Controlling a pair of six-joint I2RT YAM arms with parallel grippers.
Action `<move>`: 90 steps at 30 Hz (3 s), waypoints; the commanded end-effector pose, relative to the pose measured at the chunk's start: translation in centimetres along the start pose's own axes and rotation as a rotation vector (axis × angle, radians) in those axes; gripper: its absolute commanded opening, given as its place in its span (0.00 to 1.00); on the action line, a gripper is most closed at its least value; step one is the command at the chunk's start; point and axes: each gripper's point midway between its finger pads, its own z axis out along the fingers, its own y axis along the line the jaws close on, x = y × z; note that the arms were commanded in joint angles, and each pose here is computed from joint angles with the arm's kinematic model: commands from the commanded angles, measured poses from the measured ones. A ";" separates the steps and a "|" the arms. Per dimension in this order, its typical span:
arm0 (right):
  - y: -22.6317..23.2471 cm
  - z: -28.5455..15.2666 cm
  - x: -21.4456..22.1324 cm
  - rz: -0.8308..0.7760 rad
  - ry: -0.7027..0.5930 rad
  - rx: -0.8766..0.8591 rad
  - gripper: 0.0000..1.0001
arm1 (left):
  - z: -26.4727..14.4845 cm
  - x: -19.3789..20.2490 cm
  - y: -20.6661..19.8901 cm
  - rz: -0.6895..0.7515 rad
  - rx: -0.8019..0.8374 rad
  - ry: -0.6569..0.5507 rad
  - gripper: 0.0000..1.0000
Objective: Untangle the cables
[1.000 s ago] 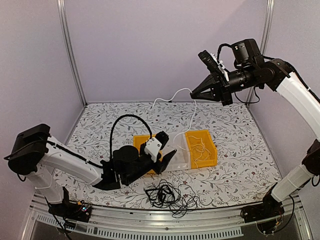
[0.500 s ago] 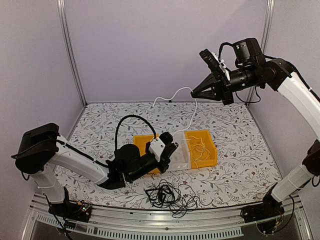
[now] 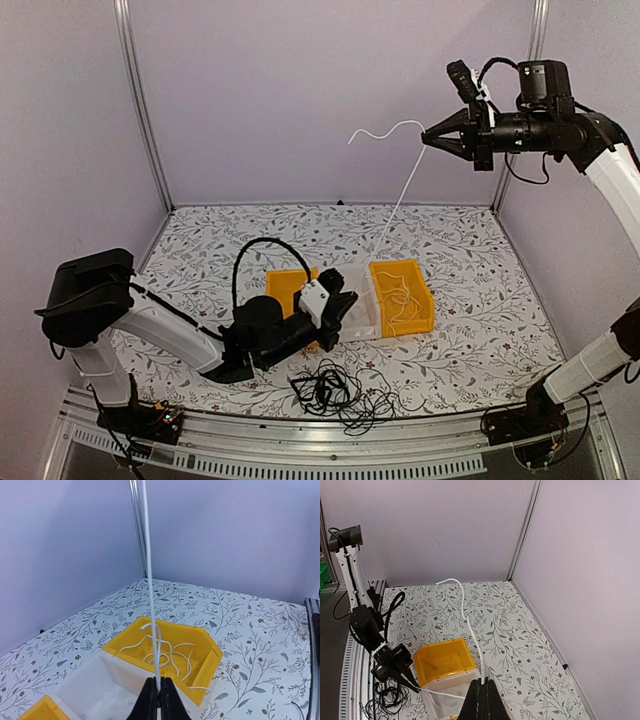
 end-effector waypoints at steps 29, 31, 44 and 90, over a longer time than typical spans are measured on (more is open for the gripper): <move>-0.5 7.2 31.8 0.428 0.554 0.045 0.00 | 10.4 -0.4 0.4 -0.289 -0.009 0.076 0.00; -0.5 7.4 32.6 0.445 0.574 0.043 0.00 | 10.8 -0.1 0.6 -0.302 -0.019 0.086 0.00; 2.3 4.8 30.7 0.491 0.605 -0.003 0.00 | 10.3 -1.6 1.5 -0.306 -0.039 0.034 0.00; -4.2 0.4 29.5 0.397 0.362 0.272 0.63 | 14.1 3.4 5.7 -0.177 -0.114 0.397 0.00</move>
